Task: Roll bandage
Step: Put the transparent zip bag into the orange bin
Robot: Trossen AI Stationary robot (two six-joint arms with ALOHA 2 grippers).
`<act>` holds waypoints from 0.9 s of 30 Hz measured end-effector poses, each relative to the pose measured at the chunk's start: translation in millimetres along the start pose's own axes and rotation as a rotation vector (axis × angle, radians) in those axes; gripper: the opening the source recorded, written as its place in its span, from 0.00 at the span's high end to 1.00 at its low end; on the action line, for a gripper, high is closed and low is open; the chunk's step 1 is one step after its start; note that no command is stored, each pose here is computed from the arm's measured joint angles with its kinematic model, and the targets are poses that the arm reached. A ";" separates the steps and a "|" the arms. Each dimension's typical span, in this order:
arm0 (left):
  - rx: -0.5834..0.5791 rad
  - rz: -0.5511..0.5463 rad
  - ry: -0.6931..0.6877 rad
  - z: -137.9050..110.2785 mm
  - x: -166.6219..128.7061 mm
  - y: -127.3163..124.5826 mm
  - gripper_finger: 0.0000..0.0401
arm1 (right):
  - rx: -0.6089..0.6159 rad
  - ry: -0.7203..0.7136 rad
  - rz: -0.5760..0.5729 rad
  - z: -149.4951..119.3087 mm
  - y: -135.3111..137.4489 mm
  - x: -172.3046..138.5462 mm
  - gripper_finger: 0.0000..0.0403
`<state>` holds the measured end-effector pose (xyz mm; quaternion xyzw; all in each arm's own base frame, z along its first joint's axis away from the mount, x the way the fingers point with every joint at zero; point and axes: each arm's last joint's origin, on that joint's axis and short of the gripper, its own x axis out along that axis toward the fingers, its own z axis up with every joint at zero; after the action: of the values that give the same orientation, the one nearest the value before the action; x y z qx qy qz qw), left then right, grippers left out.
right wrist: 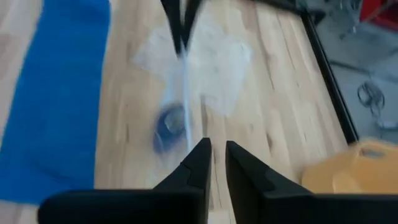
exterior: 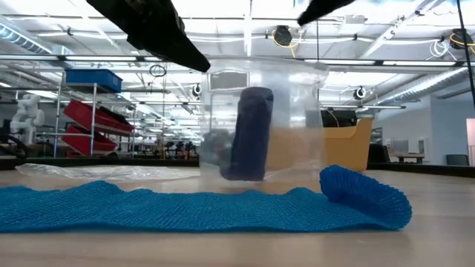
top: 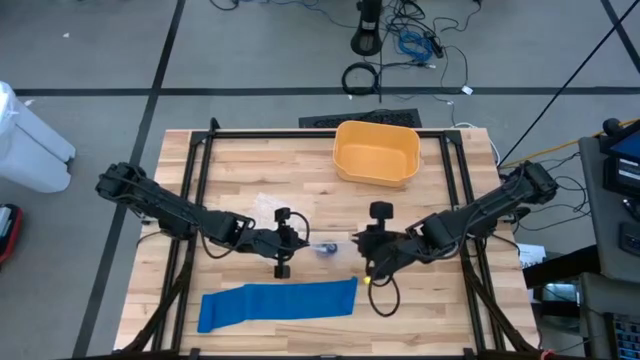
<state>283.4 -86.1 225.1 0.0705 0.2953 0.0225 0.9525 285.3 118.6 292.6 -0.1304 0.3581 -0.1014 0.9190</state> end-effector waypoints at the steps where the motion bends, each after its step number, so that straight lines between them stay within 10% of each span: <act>1: 0.000 0.000 0.000 0.0 0.0 0.0 1.00 | -0.011 -0.014 0.006 1.9 1.6 2.5 0.90; 17: -0.001 -0.005 -0.003 0.3 -0.2 -0.7 1.00 | -0.095 0.051 0.132 0.7 0.7 76.4 0.55; 27: 0.000 -0.011 -0.001 0.2 -0.2 -0.8 1.00 | -0.051 0.101 0.265 -1.5 -14.7 78.4 0.94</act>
<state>283.4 -86.9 225.3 0.0687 0.2950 0.0174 0.9529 339.6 82.5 246.6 -0.0997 0.4204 0.0236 0.9015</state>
